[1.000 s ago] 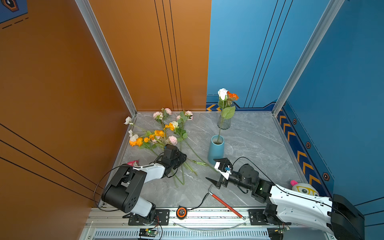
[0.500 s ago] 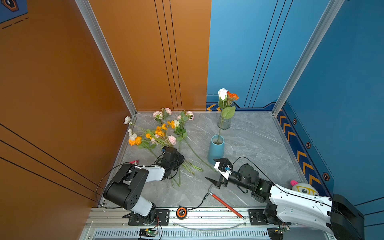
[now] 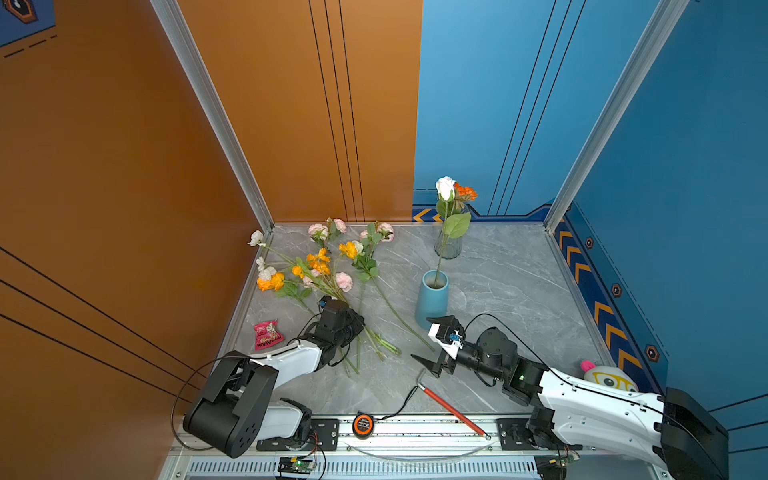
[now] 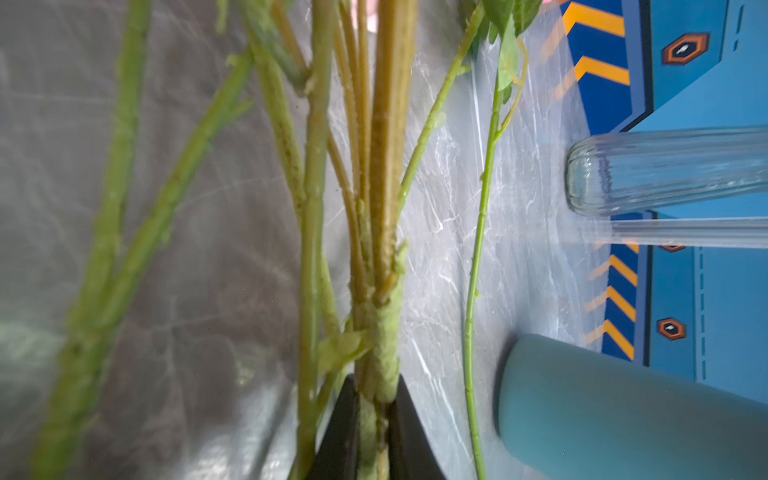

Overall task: Arrange the flowers into the vase
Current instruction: 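Close the left gripper on a bunch of stems in the pile, then reach right gripper to the pile and grasp yellow flower stems while left holds stems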

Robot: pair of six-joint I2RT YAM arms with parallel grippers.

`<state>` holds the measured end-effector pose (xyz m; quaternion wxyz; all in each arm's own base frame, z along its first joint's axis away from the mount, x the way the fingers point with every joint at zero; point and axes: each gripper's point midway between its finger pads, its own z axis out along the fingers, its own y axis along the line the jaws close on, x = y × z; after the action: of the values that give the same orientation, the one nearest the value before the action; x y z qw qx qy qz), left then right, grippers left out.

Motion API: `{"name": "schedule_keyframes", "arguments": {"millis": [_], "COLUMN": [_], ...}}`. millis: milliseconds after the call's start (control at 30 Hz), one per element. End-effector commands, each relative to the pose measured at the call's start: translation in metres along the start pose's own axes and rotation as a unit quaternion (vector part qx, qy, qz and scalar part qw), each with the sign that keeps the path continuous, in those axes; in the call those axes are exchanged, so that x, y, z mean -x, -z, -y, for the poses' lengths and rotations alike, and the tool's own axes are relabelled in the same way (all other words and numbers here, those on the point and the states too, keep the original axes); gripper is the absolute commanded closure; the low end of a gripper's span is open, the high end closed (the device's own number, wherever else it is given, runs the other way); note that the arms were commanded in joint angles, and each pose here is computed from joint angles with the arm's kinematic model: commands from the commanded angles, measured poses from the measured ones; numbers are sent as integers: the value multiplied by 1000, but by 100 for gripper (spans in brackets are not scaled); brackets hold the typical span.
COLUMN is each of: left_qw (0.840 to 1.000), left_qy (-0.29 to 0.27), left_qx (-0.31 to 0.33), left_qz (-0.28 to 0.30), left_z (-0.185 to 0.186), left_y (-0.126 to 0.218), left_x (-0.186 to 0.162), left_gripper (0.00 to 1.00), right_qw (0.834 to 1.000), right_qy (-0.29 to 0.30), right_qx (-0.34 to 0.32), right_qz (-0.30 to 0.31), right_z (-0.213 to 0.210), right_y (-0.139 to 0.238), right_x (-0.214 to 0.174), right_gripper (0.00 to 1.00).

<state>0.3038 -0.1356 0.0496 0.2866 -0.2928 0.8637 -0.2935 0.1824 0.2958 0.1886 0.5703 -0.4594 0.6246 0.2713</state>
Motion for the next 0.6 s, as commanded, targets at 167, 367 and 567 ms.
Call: {"name": "schedule_keyframes", "arguments": {"millis": [167,367,567], "left_qw": [994,989,984], "left_qy": [-107,-145,-142], "left_qx": [21,-40,-104], "left_qz": [-6,-9,28], "left_z": [6,26,40], "left_y": [34,50,72], "left_x": [2,1,7], "left_gripper": [100,100,100], "right_qw": [999,992,979], "right_qy": [-35,-101,-164], "right_qx": [12,45,87], "right_qz": [-21,-60,-87], "right_z": [0,-6,-23], "right_y": [-26,-67,-111], "right_x": [9,14,12], "right_gripper": [0,7,25]}}
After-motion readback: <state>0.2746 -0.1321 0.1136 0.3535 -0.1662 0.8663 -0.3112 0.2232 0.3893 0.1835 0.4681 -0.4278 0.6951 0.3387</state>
